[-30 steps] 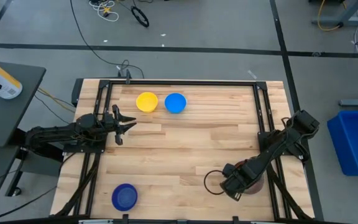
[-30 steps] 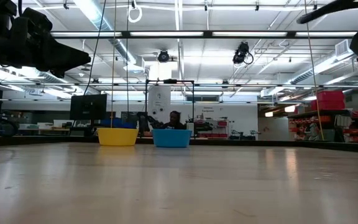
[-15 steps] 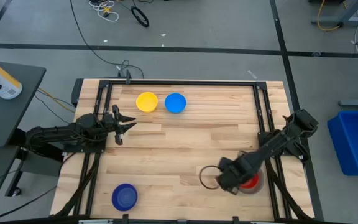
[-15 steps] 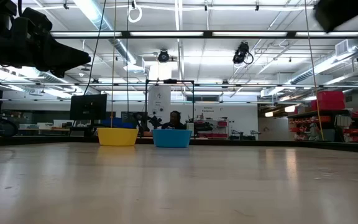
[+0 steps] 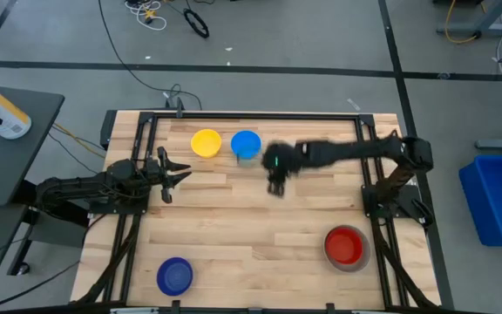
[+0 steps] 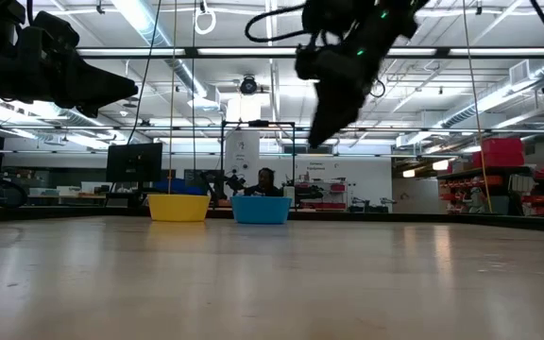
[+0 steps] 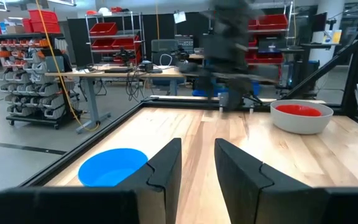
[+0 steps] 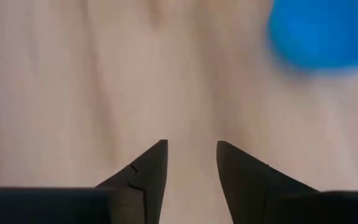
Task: Nest bowls inside each other
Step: Stack the blue bowl on top of the red bowl
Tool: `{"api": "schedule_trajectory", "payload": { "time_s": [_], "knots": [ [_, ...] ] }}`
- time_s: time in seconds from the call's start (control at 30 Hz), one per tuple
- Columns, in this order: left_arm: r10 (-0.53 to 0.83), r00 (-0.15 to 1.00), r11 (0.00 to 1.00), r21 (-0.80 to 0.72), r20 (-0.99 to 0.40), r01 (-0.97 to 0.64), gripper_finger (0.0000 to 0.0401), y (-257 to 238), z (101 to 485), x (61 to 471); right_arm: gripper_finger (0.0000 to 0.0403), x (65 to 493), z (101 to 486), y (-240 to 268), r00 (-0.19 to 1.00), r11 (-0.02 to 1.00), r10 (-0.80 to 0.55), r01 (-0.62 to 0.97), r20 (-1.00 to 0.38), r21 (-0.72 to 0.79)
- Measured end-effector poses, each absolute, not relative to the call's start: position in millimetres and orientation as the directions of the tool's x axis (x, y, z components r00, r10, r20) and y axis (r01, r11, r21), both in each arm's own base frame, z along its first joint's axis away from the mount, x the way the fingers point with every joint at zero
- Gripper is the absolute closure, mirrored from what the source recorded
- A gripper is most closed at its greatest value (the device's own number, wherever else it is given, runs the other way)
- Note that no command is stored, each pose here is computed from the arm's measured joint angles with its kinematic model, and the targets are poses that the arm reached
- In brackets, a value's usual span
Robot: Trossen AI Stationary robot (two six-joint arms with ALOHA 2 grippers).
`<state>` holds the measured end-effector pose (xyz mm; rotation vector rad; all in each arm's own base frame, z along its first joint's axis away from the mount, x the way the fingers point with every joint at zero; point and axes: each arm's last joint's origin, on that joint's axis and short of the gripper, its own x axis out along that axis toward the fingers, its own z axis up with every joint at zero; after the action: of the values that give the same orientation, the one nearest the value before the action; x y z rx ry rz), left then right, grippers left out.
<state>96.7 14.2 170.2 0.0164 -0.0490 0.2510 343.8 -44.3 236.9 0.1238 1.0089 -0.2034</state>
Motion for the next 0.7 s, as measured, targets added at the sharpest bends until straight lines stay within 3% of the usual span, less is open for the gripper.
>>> {"api": "schedule_trajectory", "payload": {
  "time_s": [0.1, 0.23, 0.7],
  "knots": [
    [0.257, 0.965, 0.966, 0.008, 0.049, -0.258, 0.0296, 14.5, 170.1, 96.7, 0.0268, 347.6, 238.3, -91.7, 0.598, 0.976, -0.106, 0.214, -0.794, 0.032],
    [0.26, 0.965, 0.966, 0.007, 0.048, -0.26, 0.0296, 14.5, 170.0, 96.7, 0.0264, 355.8, 223.7, -132.2, 0.571, 0.976, -0.092, 0.214, -0.816, 0.04],
    [0.262, 0.964, 0.965, 0.002, 0.04, -0.262, 0.0296, 14.6, 169.3, 97.1, 0.0239, 435.6, 182.9, -158.5, 0.414, 0.997, -0.012, 0.079, -0.91, 0.023]
  ]
}}
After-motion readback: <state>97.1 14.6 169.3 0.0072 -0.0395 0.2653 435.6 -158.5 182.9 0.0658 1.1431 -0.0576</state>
